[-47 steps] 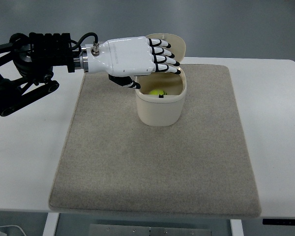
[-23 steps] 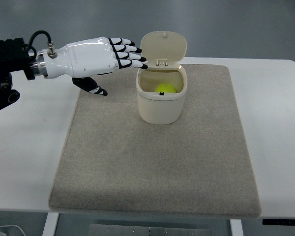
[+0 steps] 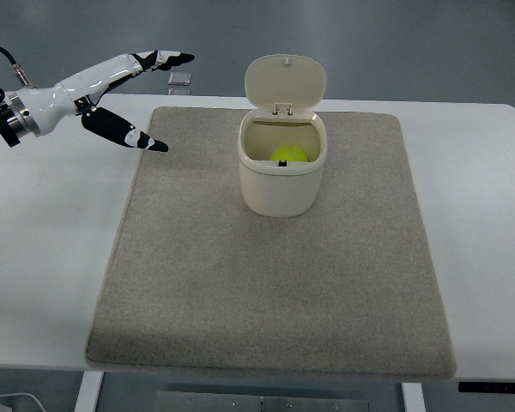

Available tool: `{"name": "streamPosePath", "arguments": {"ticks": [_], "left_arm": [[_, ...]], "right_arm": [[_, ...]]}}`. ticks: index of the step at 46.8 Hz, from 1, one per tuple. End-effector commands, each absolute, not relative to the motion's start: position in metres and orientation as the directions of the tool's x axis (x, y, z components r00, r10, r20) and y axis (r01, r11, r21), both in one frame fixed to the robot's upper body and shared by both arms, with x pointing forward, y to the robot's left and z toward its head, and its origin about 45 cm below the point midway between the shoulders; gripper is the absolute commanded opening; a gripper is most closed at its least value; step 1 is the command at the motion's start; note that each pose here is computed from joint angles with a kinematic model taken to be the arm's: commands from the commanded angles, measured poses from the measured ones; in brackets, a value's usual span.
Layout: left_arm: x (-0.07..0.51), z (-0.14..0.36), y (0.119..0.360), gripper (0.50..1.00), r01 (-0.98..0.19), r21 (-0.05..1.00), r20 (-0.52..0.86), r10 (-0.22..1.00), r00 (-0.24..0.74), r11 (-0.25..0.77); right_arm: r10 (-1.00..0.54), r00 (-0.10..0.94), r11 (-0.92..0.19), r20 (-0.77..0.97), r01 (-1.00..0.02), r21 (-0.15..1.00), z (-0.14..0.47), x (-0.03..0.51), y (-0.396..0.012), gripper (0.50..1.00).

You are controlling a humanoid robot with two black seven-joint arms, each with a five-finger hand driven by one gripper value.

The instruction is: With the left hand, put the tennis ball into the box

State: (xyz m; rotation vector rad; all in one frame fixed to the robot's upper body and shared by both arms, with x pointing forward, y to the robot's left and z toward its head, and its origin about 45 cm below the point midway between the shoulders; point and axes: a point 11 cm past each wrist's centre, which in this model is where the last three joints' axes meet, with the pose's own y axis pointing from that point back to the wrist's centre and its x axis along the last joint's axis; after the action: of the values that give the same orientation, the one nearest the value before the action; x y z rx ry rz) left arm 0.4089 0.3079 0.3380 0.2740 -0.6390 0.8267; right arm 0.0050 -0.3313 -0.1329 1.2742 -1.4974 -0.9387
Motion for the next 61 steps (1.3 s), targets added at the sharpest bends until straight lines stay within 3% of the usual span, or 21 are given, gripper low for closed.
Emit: {"name": "streamPosePath", "arguments": {"ticks": [1,11,21,32,39,48,61], "left_arm": [[0.414,0.336,0.323,0.992,-0.771,-0.010,0.495,0.673,0.550,0.637],[0.420,0.326,0.341,0.992,-0.773,0.027,0.375,0.711,0.595,0.633],[0.424,0.316,0.360,0.992,-0.753,0.036,0.122,0.745,0.655,0.657],[0.440,0.304,0.394,0.992,-0.859,0.102,-0.129,0.863,0.489,0.502],[0.441,0.297,0.395,0.992,-0.856,0.166,-0.274,0.857,0.436,0.489],[0.443,0.287,0.379,0.992,-0.837,0.178,-0.439,0.803,0.403,0.517],[0.446,0.294,0.379,0.992,-0.853,0.123,-0.519,0.766,0.380,0.507]], "right_arm": [[-0.985,-0.035,0.171,0.168,-0.279,0.945,-0.133,0.005,-0.331,0.938],[-0.985,-0.035,0.171,0.168,-0.277,0.945,-0.133,0.005,-0.331,0.938],[-0.985,-0.034,0.171,0.168,-0.277,0.946,-0.133,0.005,-0.331,0.938],[-0.985,-0.034,0.171,0.168,-0.277,0.946,-0.133,0.005,-0.331,0.940],[-0.985,-0.034,0.171,0.168,-0.277,0.946,-0.133,0.005,-0.331,0.940],[-0.985,-0.034,0.171,0.168,-0.278,0.945,-0.133,0.005,-0.331,0.938],[-0.985,-0.037,0.170,0.167,-0.277,0.946,-0.133,0.005,-0.331,0.940]]}}
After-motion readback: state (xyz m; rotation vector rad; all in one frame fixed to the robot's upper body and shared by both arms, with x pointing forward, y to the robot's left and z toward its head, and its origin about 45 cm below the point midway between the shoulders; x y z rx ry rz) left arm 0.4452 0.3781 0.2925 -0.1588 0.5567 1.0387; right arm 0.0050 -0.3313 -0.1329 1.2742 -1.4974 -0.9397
